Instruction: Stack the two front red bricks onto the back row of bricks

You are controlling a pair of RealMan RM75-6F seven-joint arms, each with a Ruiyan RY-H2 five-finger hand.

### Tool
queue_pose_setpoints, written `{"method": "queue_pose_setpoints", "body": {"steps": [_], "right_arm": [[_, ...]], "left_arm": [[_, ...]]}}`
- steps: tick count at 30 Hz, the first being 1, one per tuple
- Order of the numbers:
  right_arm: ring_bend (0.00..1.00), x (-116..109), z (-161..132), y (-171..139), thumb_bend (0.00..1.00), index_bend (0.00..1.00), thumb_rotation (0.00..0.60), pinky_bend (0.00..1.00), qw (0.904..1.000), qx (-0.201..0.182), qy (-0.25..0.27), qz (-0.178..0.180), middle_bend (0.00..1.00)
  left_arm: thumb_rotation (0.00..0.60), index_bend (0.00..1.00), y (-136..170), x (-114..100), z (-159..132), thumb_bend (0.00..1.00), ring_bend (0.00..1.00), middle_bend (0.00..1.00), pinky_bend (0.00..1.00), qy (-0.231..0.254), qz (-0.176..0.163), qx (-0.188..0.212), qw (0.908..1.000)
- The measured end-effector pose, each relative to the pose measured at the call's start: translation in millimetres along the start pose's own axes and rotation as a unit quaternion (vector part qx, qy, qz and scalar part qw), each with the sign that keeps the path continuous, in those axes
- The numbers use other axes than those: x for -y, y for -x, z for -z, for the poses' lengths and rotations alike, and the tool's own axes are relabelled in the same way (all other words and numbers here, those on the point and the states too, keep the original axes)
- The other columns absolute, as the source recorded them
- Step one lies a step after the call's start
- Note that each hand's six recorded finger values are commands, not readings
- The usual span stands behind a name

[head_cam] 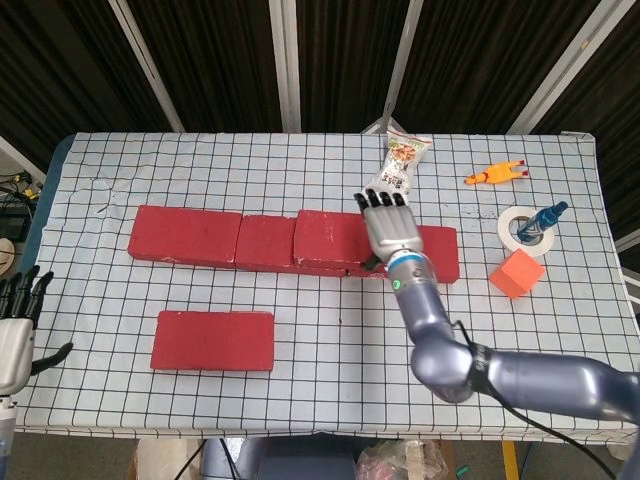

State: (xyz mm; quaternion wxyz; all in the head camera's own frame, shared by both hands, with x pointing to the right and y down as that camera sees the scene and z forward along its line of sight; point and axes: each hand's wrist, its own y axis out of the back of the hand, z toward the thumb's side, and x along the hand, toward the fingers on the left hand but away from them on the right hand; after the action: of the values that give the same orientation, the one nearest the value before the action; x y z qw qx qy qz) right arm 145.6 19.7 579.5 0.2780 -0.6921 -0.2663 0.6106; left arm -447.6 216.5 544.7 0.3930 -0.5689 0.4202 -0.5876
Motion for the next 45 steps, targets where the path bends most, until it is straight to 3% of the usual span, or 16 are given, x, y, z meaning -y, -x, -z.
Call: {"method": "queue_pose_setpoints", "body": {"steps": [10,15,20,24,29,38,45], "right_arm": [[0.00,1,141,-65,0.18,0.02,0.600,0.00,0.9919,0.051,0.047,0.106,0.00],[0.00,24,210,-111,0.18,0.02,0.600,0.00,0.9831,0.075,0.089,0.141,0.00],[0.00,58,262,-168,0.18,0.02,0.600,0.00,0.9767,0.108,0.097,0.158,0.00],[0.00,79,276,-200,0.18,0.02,0.600,0.00,0.9742,0.118,0.093,0.169,0.00],[0.00,109,273,-226,0.18,0.02,0.600,0.00,0.9766,0.112,0.103,0.152,0.00],[0.00,115,266,-233,0.18,0.02,0.600,0.00,0.9779,0.114,0.099,0.145,0.00],[0.00,116,263,-233,0.18,0.02,0.600,0.00,0.9784,0.113,0.094,0.145,0.00]], "left_arm": [[0.600,0.03,1,15,-21,0.00,0.00,0.00,0.03,0.028,0.035,0.035,0.9984],[0.600,0.03,0,20,-35,0.00,0.00,0.00,0.02,0.030,0.059,0.054,0.9964],[0.600,0.02,-2,18,-54,0.00,0.00,0.00,0.02,0.033,0.081,0.071,0.9936],[0.600,0.01,-5,15,-70,0.00,0.00,0.00,0.01,0.024,0.100,0.080,0.9914],[0.600,0.00,-10,16,-89,0.00,0.00,0.00,0.01,0.005,0.136,0.093,0.9863],[0.600,0.00,-18,24,-125,0.00,0.00,0.00,0.01,-0.048,0.204,0.125,0.9697],[0.600,0.00,-22,44,-158,0.00,0.00,0.00,0.01,-0.080,0.241,0.147,0.9561]]}}
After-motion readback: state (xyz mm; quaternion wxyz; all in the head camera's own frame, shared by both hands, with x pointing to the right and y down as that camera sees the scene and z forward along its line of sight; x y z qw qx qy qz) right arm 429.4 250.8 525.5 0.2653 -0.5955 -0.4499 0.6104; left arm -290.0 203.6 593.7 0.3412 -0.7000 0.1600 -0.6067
